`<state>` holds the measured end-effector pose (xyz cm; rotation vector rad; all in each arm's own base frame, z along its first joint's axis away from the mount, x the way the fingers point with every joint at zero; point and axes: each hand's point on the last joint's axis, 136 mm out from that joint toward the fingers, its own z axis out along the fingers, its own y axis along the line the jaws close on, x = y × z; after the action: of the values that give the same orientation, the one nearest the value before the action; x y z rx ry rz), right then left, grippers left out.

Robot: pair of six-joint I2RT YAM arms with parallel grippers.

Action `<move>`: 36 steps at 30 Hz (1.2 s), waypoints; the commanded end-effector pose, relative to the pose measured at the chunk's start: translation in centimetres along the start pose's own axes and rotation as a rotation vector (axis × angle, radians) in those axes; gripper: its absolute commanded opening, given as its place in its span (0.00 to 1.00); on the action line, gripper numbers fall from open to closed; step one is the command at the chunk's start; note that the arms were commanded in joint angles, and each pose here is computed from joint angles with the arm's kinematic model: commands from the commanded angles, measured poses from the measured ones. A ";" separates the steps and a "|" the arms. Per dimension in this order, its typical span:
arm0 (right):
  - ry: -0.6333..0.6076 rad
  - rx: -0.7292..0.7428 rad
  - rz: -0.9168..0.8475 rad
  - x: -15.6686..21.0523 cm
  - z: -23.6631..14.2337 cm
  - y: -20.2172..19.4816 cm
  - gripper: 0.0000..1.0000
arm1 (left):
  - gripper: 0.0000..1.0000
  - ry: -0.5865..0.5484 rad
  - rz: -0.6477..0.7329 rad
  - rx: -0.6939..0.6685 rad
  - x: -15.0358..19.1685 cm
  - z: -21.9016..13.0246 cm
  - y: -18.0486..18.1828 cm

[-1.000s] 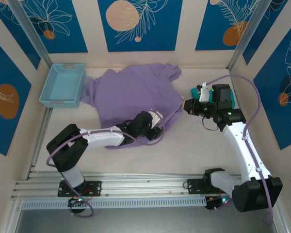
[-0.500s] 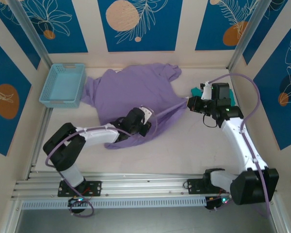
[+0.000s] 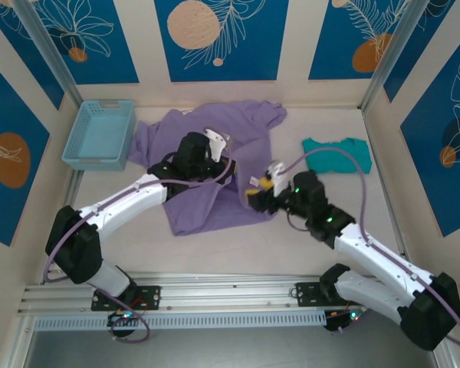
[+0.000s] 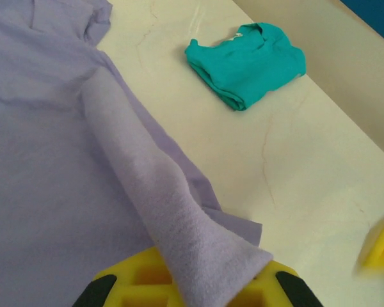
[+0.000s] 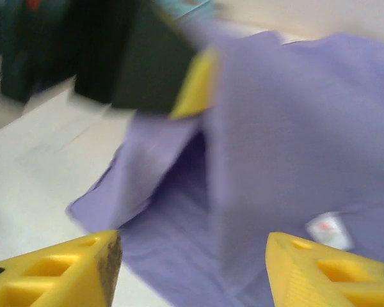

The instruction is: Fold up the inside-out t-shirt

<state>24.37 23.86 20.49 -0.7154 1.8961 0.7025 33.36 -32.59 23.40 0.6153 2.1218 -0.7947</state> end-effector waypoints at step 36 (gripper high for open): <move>0.188 0.457 -0.181 7.9 16.0 -9.7 0.43 | 0.00 0.098 0.139 0.568 -4.6 -7.4 -17.0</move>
<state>36.97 27.63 5.92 -0.6911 2.0024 0.0917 23.37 -38.45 33.27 1.0185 2.0227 -1.2239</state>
